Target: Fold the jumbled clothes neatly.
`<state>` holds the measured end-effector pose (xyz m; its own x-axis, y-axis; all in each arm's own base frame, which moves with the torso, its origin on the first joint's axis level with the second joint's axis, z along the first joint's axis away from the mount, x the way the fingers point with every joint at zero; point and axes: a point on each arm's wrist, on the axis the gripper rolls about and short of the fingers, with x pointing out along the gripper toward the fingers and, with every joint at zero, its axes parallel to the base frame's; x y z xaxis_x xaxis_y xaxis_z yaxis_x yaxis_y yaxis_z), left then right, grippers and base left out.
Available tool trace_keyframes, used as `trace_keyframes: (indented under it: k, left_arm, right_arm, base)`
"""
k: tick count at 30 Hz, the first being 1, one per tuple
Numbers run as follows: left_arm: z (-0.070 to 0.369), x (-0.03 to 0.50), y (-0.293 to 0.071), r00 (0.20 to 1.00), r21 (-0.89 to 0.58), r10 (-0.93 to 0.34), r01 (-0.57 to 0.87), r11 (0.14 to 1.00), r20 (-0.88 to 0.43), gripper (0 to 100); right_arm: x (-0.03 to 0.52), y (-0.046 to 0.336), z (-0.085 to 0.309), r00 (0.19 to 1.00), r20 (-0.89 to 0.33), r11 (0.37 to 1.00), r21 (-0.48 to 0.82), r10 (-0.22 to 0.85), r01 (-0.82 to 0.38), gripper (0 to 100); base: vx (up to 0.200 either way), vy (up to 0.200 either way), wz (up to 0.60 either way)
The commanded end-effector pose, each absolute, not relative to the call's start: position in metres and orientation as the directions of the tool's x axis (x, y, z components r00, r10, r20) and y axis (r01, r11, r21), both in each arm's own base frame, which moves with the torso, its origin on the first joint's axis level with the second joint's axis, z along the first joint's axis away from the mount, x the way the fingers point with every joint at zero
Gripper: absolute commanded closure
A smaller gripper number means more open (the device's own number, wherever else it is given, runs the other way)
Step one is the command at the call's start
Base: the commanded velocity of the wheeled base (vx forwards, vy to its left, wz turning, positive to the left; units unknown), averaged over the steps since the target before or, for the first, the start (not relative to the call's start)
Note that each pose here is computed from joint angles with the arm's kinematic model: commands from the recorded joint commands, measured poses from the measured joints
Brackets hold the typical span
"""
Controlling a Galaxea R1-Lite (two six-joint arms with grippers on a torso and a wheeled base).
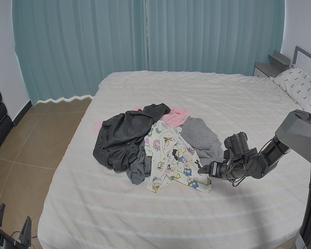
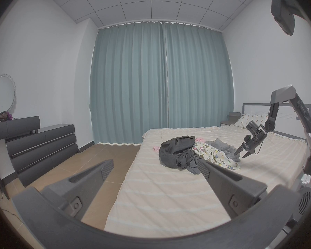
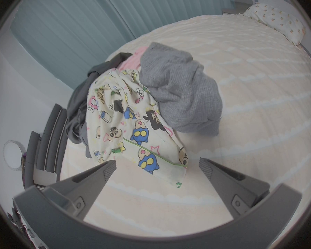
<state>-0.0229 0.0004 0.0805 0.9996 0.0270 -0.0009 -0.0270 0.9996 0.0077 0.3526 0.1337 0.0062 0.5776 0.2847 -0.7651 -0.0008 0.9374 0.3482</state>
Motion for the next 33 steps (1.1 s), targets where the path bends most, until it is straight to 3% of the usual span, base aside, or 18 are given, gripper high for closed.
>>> trace_keyframes:
  k: [1, 28, 33]
  left_arm:
    - [0.075, -0.022, 0.0, 1.0, 0.008, 0.028, -0.028, 1.0, -0.008, 0]
    - [0.075, -0.022, 0.0, 1.0, 0.008, 0.028, -0.028, 1.0, -0.009, 0]
    - [0.075, -0.022, 0.0, 1.0, 0.008, 0.028, -0.028, 1.0, -0.009, 0]
  right_arm:
    - [0.362, 0.138, -0.017, 0.543, -0.794, 0.949, 0.316, 0.273, -0.015, 0]
    - [0.431, 0.172, -0.031, 0.501, -0.822, 0.958, 0.282, 0.272, -0.058, 0]
    - [0.435, 0.19, -0.053, 0.498, -0.841, 0.974, 0.221, 0.212, -0.041, 0]
  base:
    - [0.0, 0.0, 0.0]
    - [0.0, 0.0, 0.0]
    - [0.0, 0.0, 0.0]
